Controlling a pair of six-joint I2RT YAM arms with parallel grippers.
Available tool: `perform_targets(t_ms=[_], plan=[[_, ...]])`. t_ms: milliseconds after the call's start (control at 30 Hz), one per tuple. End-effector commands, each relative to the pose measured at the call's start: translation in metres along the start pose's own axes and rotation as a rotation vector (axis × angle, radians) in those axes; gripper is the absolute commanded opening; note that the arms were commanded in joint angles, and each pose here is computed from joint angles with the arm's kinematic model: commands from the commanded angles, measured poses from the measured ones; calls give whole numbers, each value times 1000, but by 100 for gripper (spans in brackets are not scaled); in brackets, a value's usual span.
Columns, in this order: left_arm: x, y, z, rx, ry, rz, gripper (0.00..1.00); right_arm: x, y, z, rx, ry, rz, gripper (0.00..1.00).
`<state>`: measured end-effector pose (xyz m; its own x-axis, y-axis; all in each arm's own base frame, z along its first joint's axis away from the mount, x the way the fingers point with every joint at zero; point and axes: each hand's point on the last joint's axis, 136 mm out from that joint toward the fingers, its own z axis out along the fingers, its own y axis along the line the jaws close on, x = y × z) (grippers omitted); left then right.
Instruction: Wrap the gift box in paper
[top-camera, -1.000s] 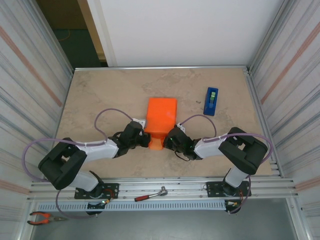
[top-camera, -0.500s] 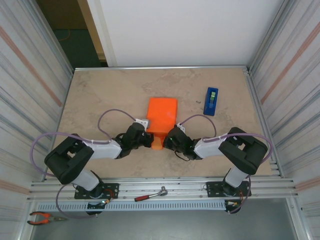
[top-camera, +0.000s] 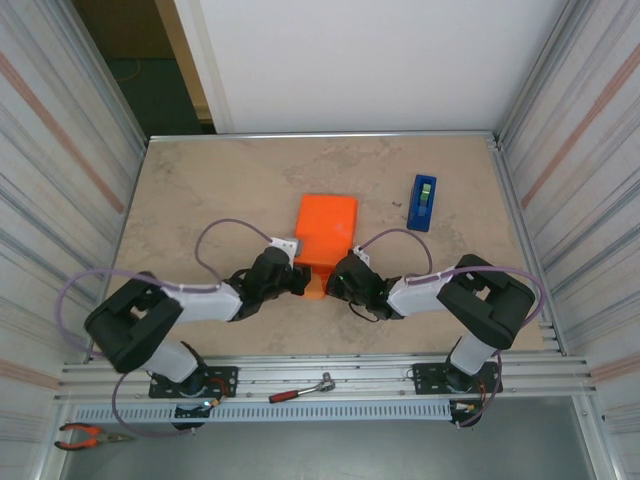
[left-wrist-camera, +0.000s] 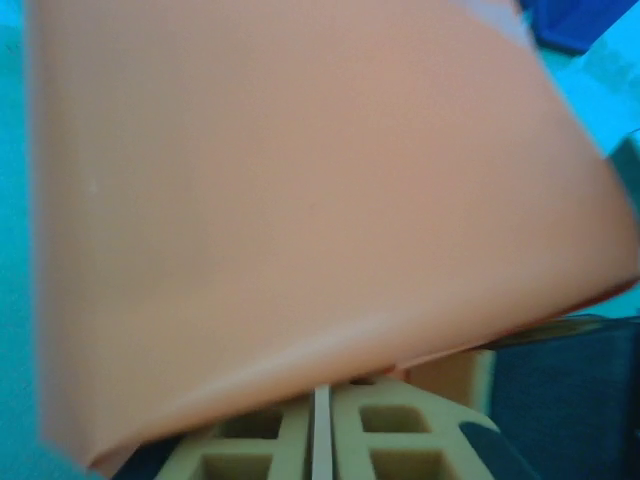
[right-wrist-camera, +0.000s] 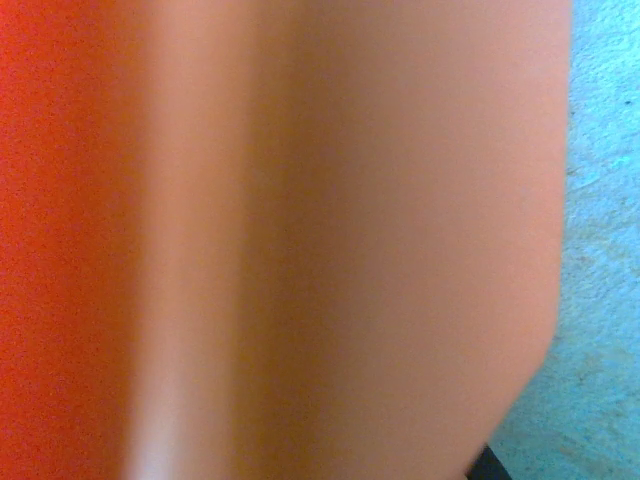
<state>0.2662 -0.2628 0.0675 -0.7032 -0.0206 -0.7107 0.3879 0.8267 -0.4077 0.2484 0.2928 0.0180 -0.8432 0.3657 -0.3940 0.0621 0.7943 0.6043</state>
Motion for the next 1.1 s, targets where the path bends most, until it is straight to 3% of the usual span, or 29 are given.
perform_targets(t_ms=[0,133,300,1067], plan=[[4,15,-23,-89,20,-13,28,41,-48,0,165,141,-21,0],[17,35,-45,-171,44,-26,48,42,-48,1,164,144,-22,0],[34,57,-60,-258,62,-45,56,43,-48,1,165,146,-24,0],[45,46,-33,-213,106,-17,37,46,-49,4,168,155,-20,0]])
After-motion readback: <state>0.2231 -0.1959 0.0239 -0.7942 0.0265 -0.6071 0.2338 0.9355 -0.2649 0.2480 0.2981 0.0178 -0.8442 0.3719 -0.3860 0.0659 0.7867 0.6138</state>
